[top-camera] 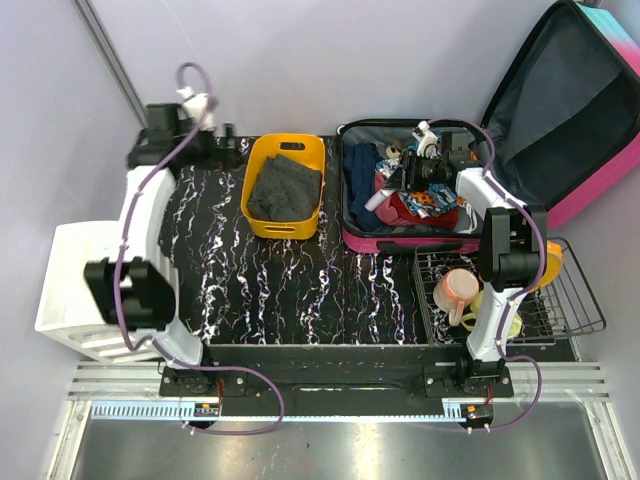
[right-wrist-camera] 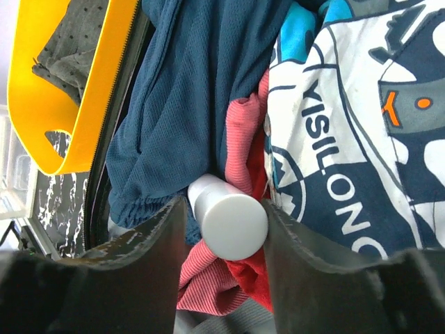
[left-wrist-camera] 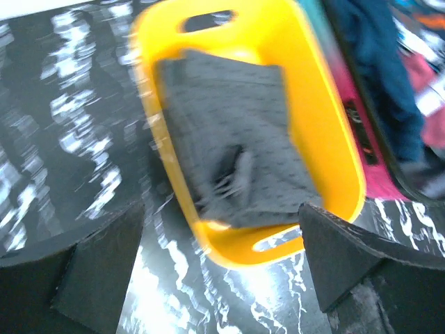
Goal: Open, take out, and arrange the luggage
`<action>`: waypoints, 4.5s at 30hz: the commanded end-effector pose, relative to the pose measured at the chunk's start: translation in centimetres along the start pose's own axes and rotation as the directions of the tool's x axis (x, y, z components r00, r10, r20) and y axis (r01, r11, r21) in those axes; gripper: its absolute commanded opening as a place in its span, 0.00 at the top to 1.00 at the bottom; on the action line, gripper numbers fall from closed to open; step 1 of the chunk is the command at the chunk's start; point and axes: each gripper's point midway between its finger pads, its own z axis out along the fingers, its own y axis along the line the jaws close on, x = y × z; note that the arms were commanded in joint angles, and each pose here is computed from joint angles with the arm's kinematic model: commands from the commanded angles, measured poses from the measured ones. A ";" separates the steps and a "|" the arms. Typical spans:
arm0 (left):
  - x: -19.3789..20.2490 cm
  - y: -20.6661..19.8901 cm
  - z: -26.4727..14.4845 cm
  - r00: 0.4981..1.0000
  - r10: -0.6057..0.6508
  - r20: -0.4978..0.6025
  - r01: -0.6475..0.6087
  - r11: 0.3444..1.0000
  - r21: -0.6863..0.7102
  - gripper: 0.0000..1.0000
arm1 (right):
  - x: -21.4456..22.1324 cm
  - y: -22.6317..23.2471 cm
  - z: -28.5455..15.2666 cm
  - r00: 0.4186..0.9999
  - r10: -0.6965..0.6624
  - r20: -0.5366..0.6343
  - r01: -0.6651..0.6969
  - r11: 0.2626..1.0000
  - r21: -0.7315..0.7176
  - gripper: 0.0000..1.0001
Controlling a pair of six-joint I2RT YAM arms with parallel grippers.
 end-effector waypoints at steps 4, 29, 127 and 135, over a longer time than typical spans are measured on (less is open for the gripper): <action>-0.1 7.1 -16.5 0.969 -0.081 0.231 0.184 0.865 -0.467 0.04 | -2.6 2.2 -2.5 0.994 -0.070 0.083 0.070 0.997 0.014 0.67; -2.1 -13.2 -2.2 0.920 0.338 0.201 -0.391 0.831 0.394 0.02 | -7.9 12.8 -7.1 0.869 -0.429 0.247 0.459 0.885 -0.077 1.00; -10.4 -17.4 -4.5 0.859 -0.273 0.433 0.011 0.855 0.518 0.40 | -7.2 29.1 -0.9 0.648 -0.571 0.504 0.731 0.653 -0.199 1.00; -10.0 -17.3 -5.1 0.869 -0.288 0.403 0.028 0.841 0.541 0.35 | -6.1 29.8 -1.1 0.624 -0.587 0.516 0.763 0.601 -0.239 1.00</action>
